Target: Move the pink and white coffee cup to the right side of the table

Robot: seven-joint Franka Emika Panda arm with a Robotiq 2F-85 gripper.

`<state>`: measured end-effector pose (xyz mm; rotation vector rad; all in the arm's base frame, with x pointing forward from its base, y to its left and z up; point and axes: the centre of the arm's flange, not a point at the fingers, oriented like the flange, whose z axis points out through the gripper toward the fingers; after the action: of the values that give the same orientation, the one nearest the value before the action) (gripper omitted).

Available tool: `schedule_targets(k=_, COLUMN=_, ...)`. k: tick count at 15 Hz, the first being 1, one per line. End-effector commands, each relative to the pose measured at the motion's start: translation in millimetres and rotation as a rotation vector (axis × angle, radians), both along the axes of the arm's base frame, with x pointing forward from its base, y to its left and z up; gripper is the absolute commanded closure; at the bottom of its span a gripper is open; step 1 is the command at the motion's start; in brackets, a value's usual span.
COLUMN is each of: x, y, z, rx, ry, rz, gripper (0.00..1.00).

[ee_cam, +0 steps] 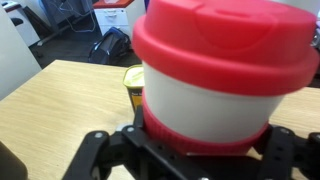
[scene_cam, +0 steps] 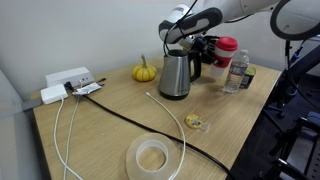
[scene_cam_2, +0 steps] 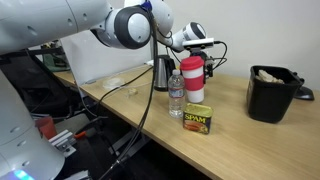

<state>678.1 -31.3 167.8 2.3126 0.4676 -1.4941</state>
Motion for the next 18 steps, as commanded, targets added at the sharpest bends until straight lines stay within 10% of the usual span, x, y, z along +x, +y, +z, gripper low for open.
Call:
schedule_targets(k=1, x=26.3, y=8.8, z=-13.3, rx=0.060, ry=-0.010, rz=-0.017, gripper=0.33)
schedule_targets(k=18, x=19.6, y=17.9, z=-41.5, rx=0.066, ry=0.031, rz=-0.013, gripper=0.33)
